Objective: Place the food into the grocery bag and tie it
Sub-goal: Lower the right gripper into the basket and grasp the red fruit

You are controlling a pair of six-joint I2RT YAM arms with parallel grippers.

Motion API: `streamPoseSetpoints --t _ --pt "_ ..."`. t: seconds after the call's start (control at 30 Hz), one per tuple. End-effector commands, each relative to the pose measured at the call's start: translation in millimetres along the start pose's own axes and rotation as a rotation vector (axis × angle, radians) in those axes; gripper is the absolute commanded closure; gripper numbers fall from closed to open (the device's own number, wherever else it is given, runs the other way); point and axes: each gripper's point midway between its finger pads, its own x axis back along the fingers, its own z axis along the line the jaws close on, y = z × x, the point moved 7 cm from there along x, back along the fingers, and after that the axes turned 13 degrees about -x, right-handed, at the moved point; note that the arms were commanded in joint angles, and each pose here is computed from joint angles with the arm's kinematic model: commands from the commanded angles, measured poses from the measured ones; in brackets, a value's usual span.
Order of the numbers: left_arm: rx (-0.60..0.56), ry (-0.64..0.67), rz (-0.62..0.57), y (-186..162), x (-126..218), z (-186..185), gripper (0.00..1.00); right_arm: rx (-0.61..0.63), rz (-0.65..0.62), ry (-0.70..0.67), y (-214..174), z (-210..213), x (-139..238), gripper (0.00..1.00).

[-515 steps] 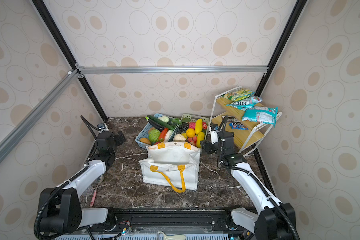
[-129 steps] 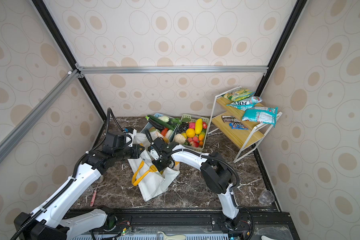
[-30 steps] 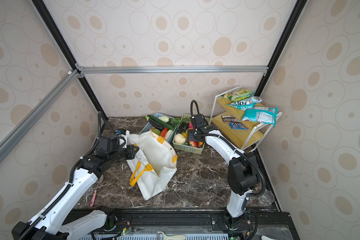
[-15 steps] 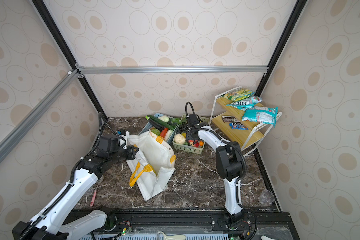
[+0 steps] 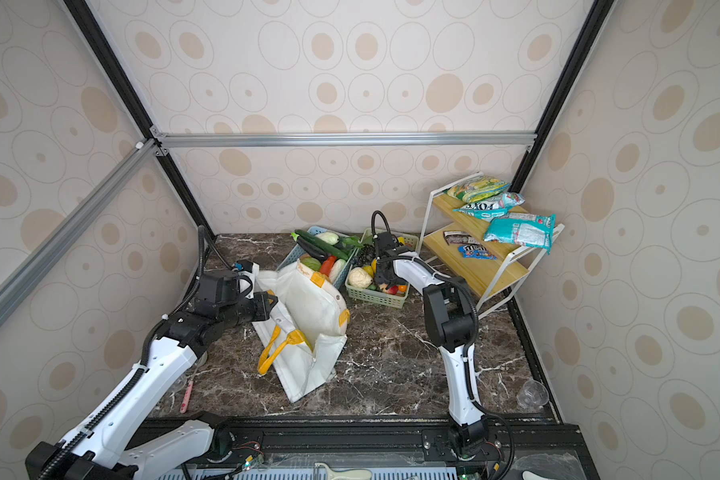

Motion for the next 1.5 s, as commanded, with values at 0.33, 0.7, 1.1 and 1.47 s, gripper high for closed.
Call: streamPoseSetpoints --t 0.33,0.7,1.1,1.47 --pt "-0.017 0.002 -0.051 15 3 -1 1.00 -0.094 0.075 -0.004 -3 3 -17 0.36" --pt "-0.014 0.000 -0.041 10 -6 1 1.00 -0.076 0.174 0.011 -2 8 13 0.31" --pt "-0.017 0.001 -0.036 6 -8 2 1.00 -0.093 0.231 -0.074 -18 5 -14 0.32" --pt "-0.020 0.009 -0.038 6 -6 3 1.00 -0.097 0.275 -0.053 -29 10 -39 0.34"
